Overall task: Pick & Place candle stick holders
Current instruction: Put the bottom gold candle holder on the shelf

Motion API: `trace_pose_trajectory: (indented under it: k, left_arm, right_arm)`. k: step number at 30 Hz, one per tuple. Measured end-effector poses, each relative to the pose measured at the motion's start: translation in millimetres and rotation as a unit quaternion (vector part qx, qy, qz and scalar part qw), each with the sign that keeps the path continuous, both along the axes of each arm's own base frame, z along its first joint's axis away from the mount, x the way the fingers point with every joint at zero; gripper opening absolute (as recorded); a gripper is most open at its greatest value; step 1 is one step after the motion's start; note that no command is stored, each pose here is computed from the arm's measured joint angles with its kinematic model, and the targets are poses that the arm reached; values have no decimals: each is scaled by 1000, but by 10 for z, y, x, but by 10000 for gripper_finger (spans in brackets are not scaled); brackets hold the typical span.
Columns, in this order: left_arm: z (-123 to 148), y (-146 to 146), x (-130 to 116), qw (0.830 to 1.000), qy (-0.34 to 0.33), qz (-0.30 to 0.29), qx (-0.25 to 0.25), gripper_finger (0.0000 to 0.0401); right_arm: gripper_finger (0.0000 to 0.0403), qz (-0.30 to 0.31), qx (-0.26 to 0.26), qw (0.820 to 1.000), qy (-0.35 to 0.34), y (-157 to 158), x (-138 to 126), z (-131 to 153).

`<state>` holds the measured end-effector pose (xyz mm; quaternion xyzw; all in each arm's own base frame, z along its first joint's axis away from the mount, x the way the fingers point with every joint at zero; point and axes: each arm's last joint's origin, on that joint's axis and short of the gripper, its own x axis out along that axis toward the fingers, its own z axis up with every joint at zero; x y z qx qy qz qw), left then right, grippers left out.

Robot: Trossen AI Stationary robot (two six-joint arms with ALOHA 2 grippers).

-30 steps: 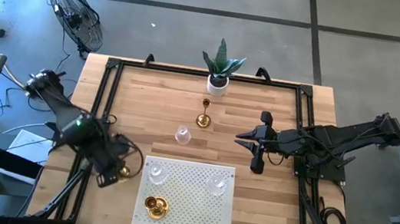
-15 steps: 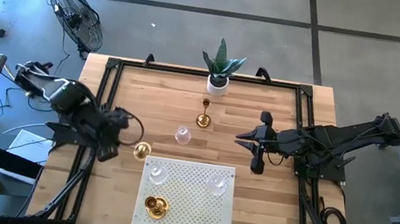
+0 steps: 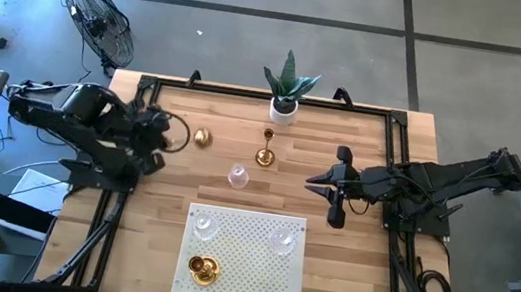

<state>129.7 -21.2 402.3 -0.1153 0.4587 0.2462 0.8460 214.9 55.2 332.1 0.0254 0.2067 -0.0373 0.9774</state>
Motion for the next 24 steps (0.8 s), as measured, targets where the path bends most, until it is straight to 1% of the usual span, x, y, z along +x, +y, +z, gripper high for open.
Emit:
trace_pose_trajectory:
  k: [3, 6, 8, 10, 12, 14, 17, 21, 24]
  left_arm:
    - [44, 72, -3, 999, -8, 15, 47, 5]
    - [76, 113, 4, 997, -12, 27, 70, 5]
    - [112, 127, 5, 995, -22, 35, 85, 5]
    - [161, 139, -1, 993, -40, 46, 102, 5]
    - [226, 141, 26, 990, -71, 49, 114, 5]
    - [290, 133, 76, 987, -103, 37, 120, 5]
    - [373, 107, 167, 982, -144, -7, 124, 5]
    - [489, 77, 276, 969, -200, -53, 138, 5]
    - [572, 55, 356, 956, -239, -80, 148, 9]
  right_arm:
    - [56, -7, 5, 1000, -1, -22, 6, 0]
    - [57, -11, 7, 1000, -6, -37, 14, 9]
    - [57, -13, 9, 1000, -21, -39, 27, 38]
    - [55, -15, 3, 999, -44, -38, 43, 80]
    - [54, -19, -6, 998, -60, -41, 50, 112]
    - [52, -30, -7, 997, -77, -45, 59, 143]
    - [51, -45, -11, 995, -84, -53, 61, 156]
    - [52, -42, -12, 995, -86, -51, 62, 160]
    - [50, -30, -32, 995, -86, -47, 63, 164]
